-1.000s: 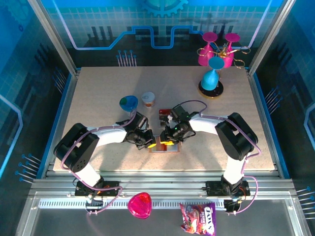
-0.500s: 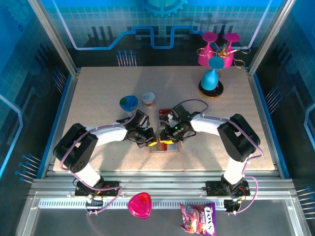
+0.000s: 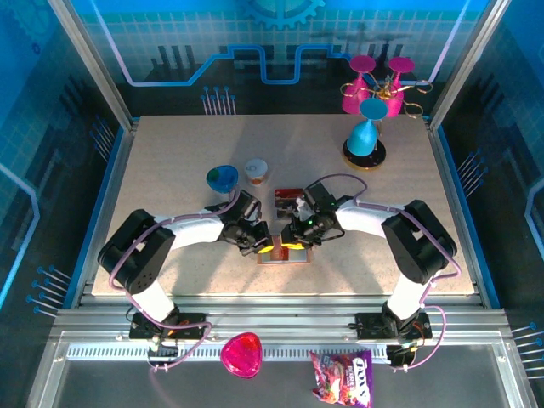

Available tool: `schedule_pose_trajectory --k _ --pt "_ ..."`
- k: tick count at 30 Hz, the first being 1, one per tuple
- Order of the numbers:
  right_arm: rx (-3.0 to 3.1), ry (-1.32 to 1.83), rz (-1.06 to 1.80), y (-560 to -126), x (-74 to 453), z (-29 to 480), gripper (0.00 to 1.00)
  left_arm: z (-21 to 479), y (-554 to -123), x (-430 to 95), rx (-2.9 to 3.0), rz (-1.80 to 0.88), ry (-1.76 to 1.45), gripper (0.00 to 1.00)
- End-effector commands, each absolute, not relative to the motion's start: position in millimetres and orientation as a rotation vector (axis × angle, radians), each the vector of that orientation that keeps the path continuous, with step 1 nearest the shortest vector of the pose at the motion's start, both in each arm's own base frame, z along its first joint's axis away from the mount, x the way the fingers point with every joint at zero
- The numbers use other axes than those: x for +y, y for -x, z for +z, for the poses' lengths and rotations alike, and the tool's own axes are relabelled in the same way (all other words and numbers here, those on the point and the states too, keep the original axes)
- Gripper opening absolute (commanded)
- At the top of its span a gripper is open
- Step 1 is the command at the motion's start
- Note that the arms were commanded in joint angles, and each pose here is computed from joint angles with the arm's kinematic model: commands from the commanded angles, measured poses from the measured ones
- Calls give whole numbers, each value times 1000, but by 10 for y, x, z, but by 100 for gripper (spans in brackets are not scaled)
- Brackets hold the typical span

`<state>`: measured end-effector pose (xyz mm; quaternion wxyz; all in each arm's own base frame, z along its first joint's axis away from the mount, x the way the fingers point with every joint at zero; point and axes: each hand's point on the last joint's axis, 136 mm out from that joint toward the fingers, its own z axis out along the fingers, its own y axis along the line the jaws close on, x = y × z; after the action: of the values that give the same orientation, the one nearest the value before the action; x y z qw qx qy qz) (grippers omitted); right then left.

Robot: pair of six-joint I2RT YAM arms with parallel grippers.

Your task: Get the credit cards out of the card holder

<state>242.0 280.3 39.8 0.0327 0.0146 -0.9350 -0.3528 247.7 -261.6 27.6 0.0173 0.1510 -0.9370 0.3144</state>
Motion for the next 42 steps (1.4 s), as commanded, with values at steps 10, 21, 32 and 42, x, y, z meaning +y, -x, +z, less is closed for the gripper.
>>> schedule_pose_trajectory --k 10,21,32,42 --pt "-2862 6 -1097 -2405 2735 341 28 259 -2398 -2639 -2890 955 -412 5" --pt "-2850 13 -1110 -2411 2758 298 27 230 -2375 -2620 -2888 941 -412 5" --pt "-2868 18 -1084 -2419 2727 279 28 222 -2373 -2614 -2887 934 -416 5" --pt "-2876 19 -1051 -2402 2694 243 30 223 -2381 -2617 -2888 935 -416 5"
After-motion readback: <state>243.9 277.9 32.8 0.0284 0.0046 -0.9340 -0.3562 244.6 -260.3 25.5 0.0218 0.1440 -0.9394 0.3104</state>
